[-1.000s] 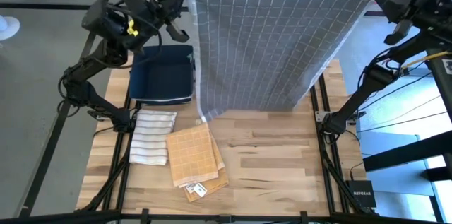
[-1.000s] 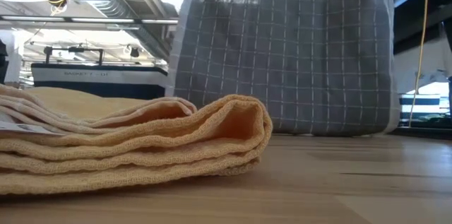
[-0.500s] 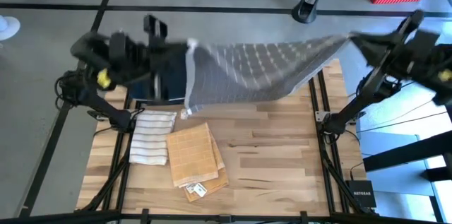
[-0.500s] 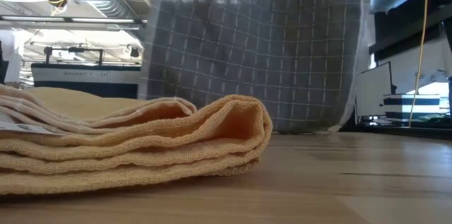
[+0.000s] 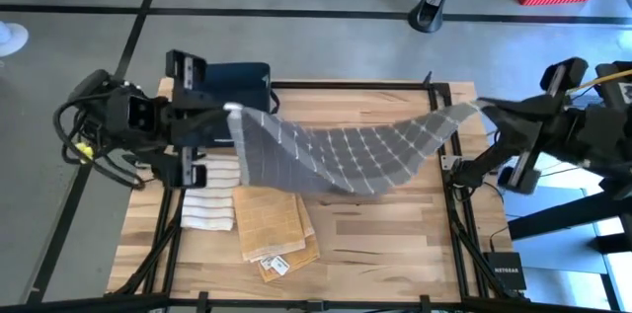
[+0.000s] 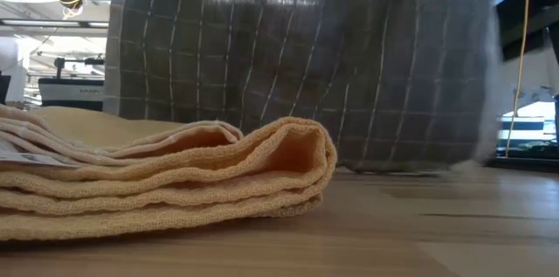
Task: Fold towel
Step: Fold the gray pattern towel
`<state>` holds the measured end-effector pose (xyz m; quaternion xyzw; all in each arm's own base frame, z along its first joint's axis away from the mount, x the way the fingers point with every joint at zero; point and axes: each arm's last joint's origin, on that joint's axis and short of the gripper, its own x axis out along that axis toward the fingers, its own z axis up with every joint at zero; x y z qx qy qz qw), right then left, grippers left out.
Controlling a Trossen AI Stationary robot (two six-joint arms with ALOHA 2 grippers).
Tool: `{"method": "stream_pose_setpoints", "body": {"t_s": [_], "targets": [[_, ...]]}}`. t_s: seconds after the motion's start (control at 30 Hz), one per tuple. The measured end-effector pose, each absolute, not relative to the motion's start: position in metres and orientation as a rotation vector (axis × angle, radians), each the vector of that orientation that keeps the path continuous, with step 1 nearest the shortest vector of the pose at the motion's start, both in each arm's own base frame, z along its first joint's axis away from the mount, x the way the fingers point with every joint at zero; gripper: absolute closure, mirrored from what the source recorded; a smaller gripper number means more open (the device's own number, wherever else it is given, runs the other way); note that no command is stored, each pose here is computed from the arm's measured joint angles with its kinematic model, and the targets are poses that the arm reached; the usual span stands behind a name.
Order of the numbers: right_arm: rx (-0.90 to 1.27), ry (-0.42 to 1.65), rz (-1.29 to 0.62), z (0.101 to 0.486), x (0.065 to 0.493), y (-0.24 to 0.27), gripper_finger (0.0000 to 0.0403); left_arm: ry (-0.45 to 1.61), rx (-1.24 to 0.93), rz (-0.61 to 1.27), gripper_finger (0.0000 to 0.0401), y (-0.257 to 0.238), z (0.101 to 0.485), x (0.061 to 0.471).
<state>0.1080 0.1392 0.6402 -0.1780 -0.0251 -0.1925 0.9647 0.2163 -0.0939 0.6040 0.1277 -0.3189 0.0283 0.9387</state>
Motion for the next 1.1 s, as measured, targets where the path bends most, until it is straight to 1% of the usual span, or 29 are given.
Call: {"method": "stream_pose_setpoints", "body": {"t_s": [0.1, 0.17, 0.27, 0.43, 0.57, 0.7, 0.83, 0.93, 1.1], "targets": [[-0.362, -0.153, -0.332, 0.646, 0.106, 0.137, 0.0401, -0.643, 0.271, 0.13, 0.0396, -0.091, 0.605, 0.216], [-0.298, -0.231, -0.312, 0.653, 0.102, 0.131, 0.0401, -0.647, 0.27, 0.139, 0.0396, -0.091, 0.606, 0.215], [-0.259, -0.32, -0.306, 0.66, 0.098, 0.125, 0.0401, -0.662, 0.257, 0.14, 0.0396, -0.09, 0.607, 0.213], [-0.145, -0.422, -0.264, 0.665, 0.09, 0.121, 0.04, -0.744, 0.19, 0.151, 0.0396, -0.088, 0.613, 0.207], [-0.012, -0.442, -0.152, 0.669, 0.072, 0.115, 0.0399, -0.766, 0.07, 0.086, 0.0396, -0.091, 0.615, 0.204], [-0.003, -0.45, -0.071, 0.668, 0.065, 0.126, 0.0399, -0.772, 0.022, 0.01, 0.0396, -0.101, 0.613, 0.203], [-0.042, -0.499, -0.013, 0.666, 0.062, 0.14, 0.0398, -0.85, 0.026, -0.09, 0.0396, -0.109, 0.616, 0.197], [-0.029, -0.517, 0.029, 0.668, 0.055, 0.14, 0.0398, -0.88, 0.012, -0.118, 0.0396, -0.112, 0.619, 0.192], [-0.009, -0.512, 0.067, 0.668, 0.049, 0.144, 0.0398, -0.876, 0.006, -0.155, 0.0396, -0.122, 0.617, 0.191]]}}
